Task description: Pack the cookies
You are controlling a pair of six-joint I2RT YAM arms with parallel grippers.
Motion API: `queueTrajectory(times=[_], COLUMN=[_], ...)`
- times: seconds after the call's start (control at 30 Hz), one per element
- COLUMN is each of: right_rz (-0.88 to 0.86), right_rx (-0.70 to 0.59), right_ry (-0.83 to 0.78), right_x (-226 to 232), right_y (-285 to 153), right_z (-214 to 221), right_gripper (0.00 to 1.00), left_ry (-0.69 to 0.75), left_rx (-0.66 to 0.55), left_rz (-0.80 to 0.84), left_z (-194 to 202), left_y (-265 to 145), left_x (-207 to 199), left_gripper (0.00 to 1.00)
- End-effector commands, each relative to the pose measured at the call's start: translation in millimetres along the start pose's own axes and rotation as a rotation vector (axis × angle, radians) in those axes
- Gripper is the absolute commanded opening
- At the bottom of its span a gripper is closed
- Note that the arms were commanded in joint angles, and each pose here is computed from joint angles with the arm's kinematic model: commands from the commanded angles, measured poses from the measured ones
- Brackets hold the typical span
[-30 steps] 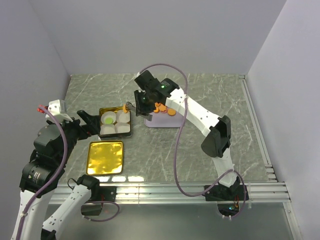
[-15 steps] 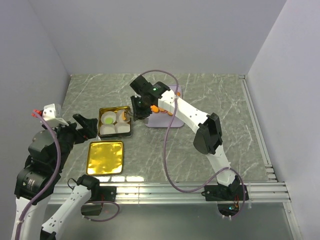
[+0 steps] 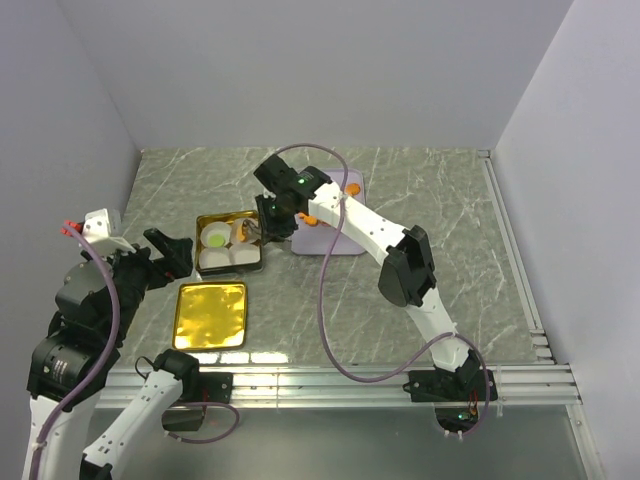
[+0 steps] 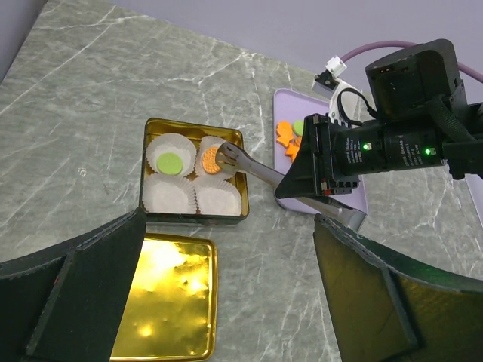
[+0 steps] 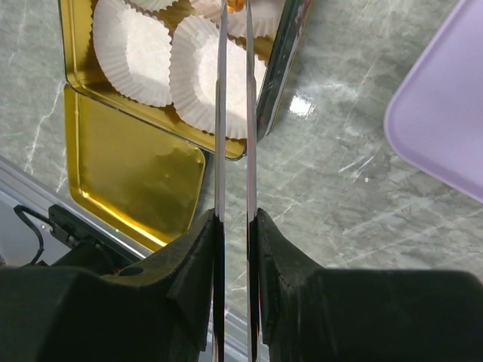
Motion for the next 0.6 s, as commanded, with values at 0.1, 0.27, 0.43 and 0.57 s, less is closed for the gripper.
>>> queueTrajectory(times=[0.1, 0.27, 0.43, 0.57], right_rz=[0.035, 0.067, 0.084, 0.120], right_rx=[-0.089, -0.134, -0.195, -0.255], right_ry=[-0.008, 0.002, 0.000, 0.001], right_x=[3.7, 2.4, 4.0, -2.3], right_y=[-18.0, -35.7, -67.3, -102.3], right_z=[-13.8, -19.0, -22.8, -25.7], right_gripper=[0.47, 0.54, 0.56, 0.57], left_ry=[-0.004, -0.013, -0.029, -0.042], left_rx=[-0.057, -0.043, -0.024, -0.009], left_rz=[0.012, 0.021, 0.043, 0.045], left_z=[-14.0, -10.5, -7.1, -3.2], left_y=[-10.1, -7.4, -2.9, -0.4], left_x=[-3.3, -4.1, -7.7, -7.8], left_gripper=[0.99, 1.00, 0.99, 0.99])
Point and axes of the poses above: each gripper's point midway between its finger pads, its own y axis out along the fingers, its own x axis along the line the jaws close on, z = x × y, the point moved 8 cm from there along -y, back along the fingers, and after that the axes turned 12 degrees about -y, right-handed, at the moved point
